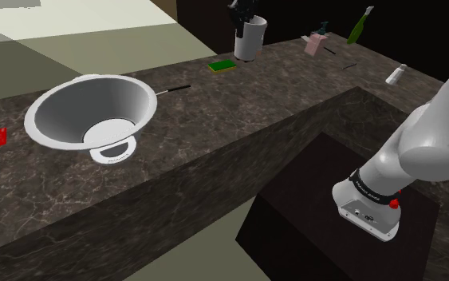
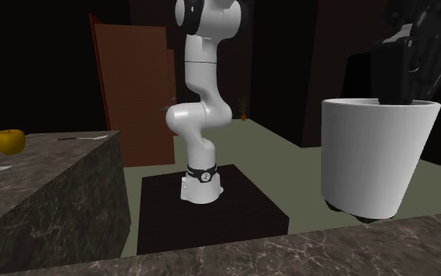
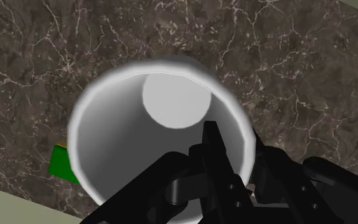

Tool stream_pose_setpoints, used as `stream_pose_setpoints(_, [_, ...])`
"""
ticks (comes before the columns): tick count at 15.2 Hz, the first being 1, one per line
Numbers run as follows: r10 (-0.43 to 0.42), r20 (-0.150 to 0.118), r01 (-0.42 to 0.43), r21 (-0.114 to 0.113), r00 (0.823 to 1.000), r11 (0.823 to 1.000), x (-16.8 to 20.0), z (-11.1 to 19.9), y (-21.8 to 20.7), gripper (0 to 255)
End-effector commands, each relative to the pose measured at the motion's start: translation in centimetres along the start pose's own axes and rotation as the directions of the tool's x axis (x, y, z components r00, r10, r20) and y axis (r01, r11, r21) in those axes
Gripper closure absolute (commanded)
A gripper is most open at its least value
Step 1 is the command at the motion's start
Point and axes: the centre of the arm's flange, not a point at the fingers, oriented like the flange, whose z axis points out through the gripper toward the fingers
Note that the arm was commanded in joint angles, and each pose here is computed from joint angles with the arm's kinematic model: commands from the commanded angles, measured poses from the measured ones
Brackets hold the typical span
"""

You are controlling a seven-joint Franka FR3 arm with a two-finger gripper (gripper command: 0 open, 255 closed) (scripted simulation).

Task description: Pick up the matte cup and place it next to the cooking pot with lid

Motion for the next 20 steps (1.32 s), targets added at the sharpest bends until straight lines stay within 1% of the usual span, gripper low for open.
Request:
stream_pose_setpoints(1, [0.002, 0.0, -0.002, 0.0, 1.0, 1.0, 0.0, -0.2, -2.5, 255])
stream_pose_setpoints(18, [0.002, 0.0, -0.002, 0.0, 1.0, 1.0, -2.3, -2.0, -24.7, 255])
stream_pose_setpoints(19, [0.002, 0.0, -0.002, 0.0, 1.0, 1.0, -2.4, -2.1, -25.9, 255])
stream_pose_setpoints(20, [0.002, 0.0, -0.002, 0.0, 1.0, 1.0, -2.4, -1.6, -25.9, 255])
